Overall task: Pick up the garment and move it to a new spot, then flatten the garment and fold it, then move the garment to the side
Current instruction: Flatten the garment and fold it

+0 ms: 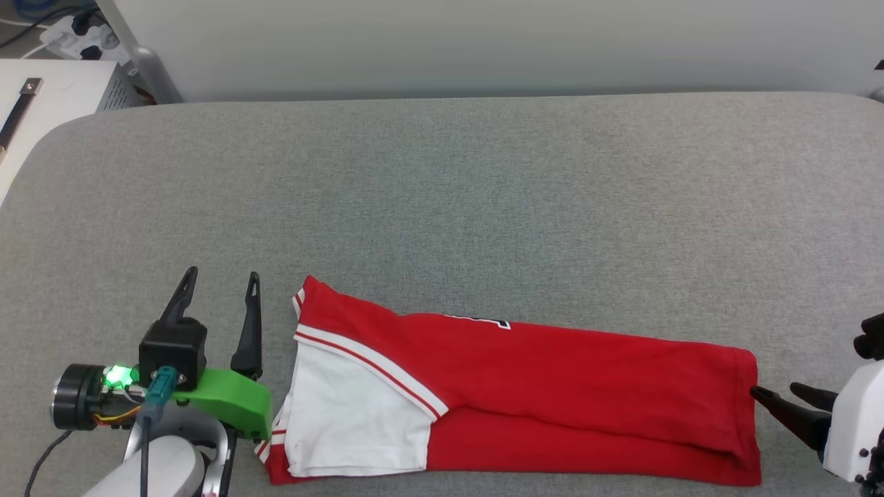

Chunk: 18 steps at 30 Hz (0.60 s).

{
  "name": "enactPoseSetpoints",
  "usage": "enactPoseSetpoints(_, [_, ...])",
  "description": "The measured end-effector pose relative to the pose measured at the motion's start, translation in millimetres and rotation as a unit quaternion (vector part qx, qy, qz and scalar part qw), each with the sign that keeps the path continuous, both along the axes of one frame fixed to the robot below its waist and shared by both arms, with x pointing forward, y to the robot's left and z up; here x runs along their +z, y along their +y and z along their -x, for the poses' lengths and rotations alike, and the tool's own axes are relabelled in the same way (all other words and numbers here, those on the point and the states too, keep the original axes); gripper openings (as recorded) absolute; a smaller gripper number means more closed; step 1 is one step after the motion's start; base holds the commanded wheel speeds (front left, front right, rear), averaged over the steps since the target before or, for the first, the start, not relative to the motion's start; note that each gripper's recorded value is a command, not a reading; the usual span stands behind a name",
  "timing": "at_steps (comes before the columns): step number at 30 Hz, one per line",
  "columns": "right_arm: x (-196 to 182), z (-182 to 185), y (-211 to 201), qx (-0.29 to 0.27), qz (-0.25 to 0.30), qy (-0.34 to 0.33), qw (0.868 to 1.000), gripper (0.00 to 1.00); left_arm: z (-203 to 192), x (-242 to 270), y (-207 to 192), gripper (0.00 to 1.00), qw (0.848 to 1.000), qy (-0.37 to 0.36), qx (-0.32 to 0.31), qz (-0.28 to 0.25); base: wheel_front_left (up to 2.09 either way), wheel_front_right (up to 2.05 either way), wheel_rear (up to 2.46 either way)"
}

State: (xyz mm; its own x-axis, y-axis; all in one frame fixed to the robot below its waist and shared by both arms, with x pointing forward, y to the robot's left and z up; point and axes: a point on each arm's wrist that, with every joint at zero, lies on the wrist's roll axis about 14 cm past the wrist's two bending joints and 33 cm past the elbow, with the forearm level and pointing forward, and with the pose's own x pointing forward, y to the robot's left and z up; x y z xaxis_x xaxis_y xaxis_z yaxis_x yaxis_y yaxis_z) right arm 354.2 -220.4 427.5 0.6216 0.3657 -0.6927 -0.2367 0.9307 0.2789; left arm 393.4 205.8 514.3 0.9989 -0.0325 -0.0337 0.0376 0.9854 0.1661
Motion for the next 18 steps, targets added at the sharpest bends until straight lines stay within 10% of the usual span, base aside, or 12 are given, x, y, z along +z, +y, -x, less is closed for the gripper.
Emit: enactPoseSetpoints(18, [-56,-5,32,0.021,-0.025,0.091,0.995,1.00,25,-12,40,1.00,0.992,-0.042,0.122,0.002,0.00,0.00,0.00])
